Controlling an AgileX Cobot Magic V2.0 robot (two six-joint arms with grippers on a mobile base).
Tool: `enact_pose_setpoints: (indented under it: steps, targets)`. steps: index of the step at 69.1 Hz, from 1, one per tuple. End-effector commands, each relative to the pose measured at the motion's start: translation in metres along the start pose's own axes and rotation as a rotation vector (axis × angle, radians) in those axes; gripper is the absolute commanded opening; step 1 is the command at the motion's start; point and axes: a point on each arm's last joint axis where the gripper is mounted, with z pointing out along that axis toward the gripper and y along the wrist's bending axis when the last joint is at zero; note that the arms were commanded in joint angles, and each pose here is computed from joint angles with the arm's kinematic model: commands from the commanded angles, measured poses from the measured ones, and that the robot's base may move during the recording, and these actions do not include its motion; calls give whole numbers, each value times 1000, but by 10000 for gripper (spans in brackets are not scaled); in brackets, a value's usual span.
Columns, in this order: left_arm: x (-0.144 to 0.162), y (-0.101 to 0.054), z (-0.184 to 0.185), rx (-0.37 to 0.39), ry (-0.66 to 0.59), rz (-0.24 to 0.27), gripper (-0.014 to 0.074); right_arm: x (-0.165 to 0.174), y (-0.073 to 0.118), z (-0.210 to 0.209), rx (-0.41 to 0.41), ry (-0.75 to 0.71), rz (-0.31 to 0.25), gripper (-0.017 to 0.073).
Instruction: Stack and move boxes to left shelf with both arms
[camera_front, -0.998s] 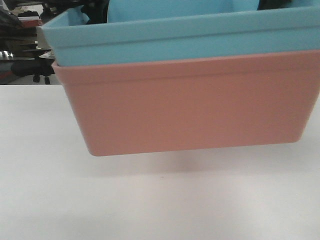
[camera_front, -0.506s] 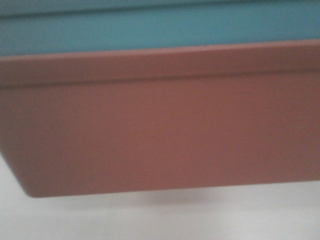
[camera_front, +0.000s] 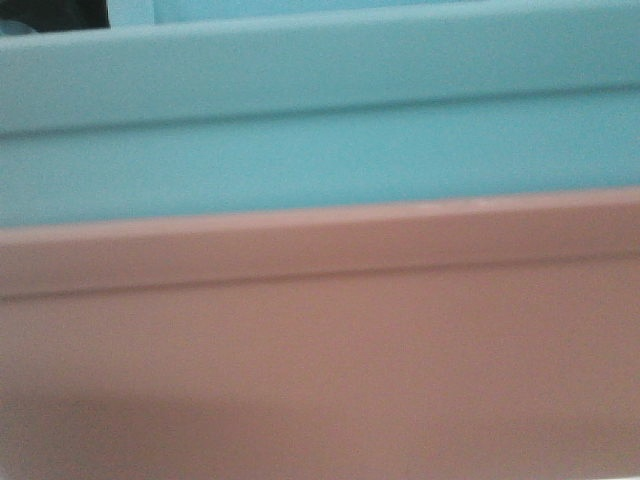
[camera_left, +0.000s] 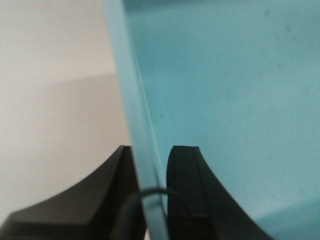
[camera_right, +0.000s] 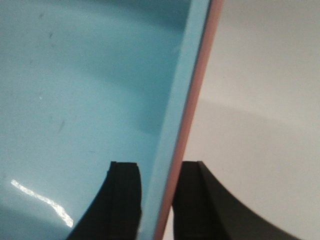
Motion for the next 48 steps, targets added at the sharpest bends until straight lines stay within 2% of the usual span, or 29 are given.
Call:
enact_pose_setpoints:
  steps: [1,48]
  targets:
    - [-10,1,-23,9,-129,67,-2,-10,-2,-18,29,-111,-74,36]
    - [-11,2,-23,2,-134,74,-3,-10,-2,-18,35,-108,-78,36]
